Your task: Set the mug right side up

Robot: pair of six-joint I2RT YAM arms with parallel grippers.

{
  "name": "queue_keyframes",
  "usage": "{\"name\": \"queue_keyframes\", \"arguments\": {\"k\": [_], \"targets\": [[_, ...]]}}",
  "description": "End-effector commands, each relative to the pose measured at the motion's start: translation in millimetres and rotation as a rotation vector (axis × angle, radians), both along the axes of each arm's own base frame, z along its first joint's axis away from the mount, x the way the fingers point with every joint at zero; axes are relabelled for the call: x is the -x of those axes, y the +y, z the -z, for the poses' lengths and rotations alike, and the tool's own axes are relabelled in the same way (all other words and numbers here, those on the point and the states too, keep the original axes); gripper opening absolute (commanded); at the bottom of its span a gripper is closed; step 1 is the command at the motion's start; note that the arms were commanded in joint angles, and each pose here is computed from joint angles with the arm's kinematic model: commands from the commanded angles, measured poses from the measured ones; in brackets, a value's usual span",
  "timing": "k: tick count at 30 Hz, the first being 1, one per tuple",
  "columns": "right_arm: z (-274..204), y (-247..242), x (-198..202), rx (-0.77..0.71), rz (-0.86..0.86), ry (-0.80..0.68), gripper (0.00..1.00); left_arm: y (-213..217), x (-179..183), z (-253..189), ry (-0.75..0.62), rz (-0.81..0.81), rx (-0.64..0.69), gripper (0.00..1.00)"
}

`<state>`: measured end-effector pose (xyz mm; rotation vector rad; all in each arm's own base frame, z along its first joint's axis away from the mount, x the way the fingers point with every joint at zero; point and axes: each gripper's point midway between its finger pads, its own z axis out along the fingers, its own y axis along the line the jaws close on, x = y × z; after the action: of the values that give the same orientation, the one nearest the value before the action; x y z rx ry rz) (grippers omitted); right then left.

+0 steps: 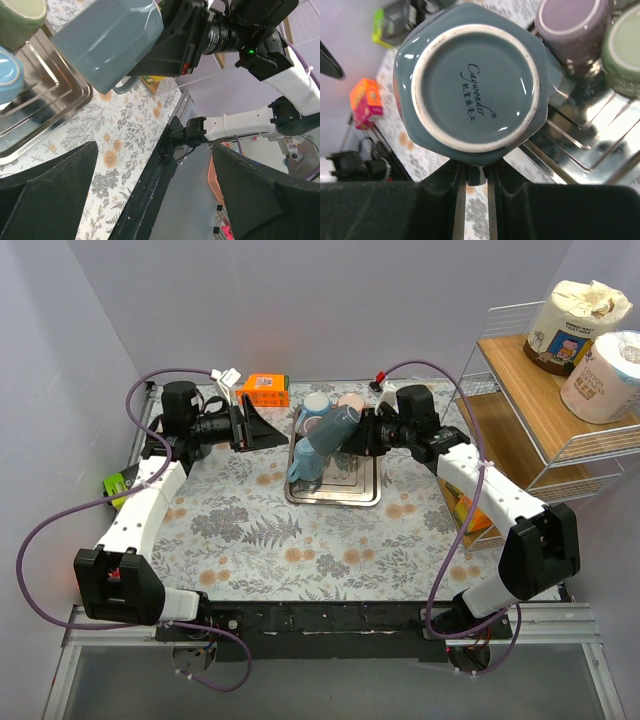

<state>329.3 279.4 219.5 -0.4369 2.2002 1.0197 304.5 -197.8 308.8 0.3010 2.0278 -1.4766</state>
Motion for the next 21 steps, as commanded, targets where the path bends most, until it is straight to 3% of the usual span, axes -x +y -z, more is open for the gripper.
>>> {"name": "queue_keyframes", "arguments": {"k": [1, 5, 8, 9, 12, 21], "targets": [[-131.0, 18.4, -14.5, -0.336, 0.046, -0.227, 0.01, -13.5, 17.6, -21.7, -0.062, 0.081, 0.049, 0.98], [-159.4, 26.3, -11.0, -0.463, 0.025, -0.229, 0.01, -29.0, 17.9, -22.8, -0.048, 0.072, 0.085, 0.98], [-177.0, 32.2, -5.6, -0.569, -0.004, -0.206, 0.01, -43.1, 14.7, -33.0, -0.027, 0.048, 0.185, 0.98], [-184.3, 33.7, -1.9, -0.619, -0.017, -0.204, 0.01, -49.3, 14.3, -43.3, -0.081, 0.057, 0.223, 0.98], [-201.5, 36.0, 8.8, -0.705, -0.07, -0.243, 0.01, -59.1, 7.1, -41.4, -0.014, 0.035, 0.281, 0.98], [-211.6, 49.9, 26.5, -0.774, -0.121, -0.232, 0.01, -81.5, 2.2, -65.6, -0.094, 0.05, 0.345, 0.98]]}}
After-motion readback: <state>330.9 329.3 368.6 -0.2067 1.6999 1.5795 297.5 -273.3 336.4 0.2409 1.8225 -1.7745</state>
